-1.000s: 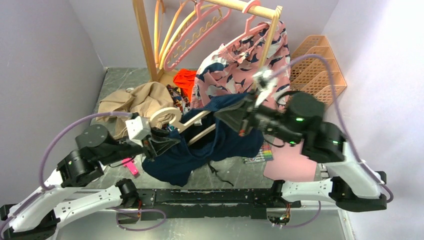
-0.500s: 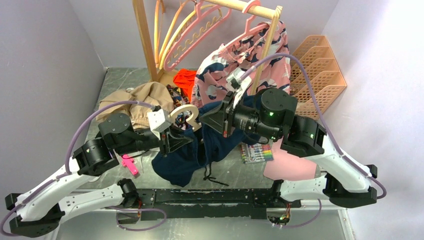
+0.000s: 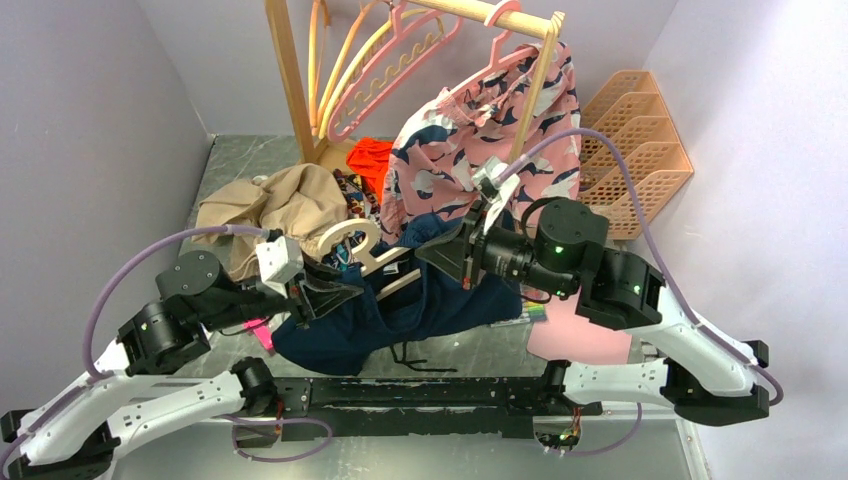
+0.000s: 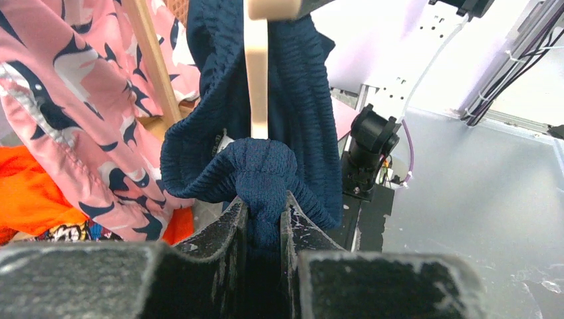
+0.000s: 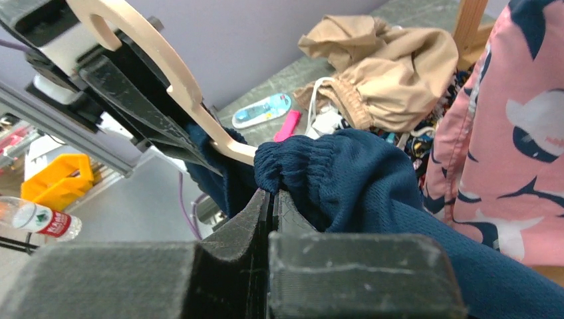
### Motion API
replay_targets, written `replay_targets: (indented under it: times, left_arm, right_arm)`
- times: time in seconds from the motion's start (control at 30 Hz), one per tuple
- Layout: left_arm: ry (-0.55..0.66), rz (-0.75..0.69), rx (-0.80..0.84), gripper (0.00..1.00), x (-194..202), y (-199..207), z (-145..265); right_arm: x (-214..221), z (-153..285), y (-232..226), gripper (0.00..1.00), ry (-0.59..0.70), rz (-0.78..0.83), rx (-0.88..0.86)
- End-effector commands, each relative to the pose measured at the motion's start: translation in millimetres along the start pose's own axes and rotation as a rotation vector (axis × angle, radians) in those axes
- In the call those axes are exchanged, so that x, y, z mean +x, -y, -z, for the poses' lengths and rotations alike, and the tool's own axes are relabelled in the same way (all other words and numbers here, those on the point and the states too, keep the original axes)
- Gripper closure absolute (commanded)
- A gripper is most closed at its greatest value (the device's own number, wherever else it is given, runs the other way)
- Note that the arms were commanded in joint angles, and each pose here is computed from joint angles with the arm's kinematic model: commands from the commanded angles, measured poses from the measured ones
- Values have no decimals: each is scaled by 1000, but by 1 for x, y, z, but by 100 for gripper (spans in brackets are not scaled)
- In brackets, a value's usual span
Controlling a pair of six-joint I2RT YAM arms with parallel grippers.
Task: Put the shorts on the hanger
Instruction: Hang the shorts on the hanger.
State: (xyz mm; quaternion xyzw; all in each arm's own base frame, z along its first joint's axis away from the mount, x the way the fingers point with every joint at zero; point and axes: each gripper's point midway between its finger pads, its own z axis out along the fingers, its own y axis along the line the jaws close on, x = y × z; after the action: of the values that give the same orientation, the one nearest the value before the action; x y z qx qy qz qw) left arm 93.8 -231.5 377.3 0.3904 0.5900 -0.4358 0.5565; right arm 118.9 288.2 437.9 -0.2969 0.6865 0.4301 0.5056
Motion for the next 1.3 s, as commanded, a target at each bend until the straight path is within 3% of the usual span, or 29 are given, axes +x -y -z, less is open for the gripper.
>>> replay_targets:
  times: [0.0,0.03,0.07,0.2,0.4,0.6,1.03,1.1,1.2,1.27]
  left_arm:
    - [150,-10,-12,93,-34,-1,0]
    - [150,-9,-12,93,-34,-1,-1]
    - [149,-7,-11,93,-33,-1,-2]
    - [151,-4,-15,93,-29,-3,-7]
    - [181,1,-38,93,-32,-7,-6]
    - [205,5,-94,93,-33,-16,1]
    - [209,21,-119,93,-33,-21,-2]
    - [210,23,-117,93,-33,-20,-2]
    - [212,27,-112,93,-33,-19,-2]
    - [213,29,-111,93,-33,-19,-1]
  right_arm:
    - [28,-6,4,100,-82,-18,10]
    - [28,-6,1,100,-89,-16,-6]
    - [27,-5,-2,94,-93,-16,-22]
    - [15,1,-16,62,-82,-5,-89]
    - [-5,24,2,50,-19,15,18]
    - [10,28,22,49,-25,-19,114]
    - [40,-15,15,51,-86,-33,61]
    - [43,-20,13,55,-94,-34,47]
    - [49,-29,-2,71,-116,-34,-38]
    - [47,-29,-19,72,-115,-28,-138]
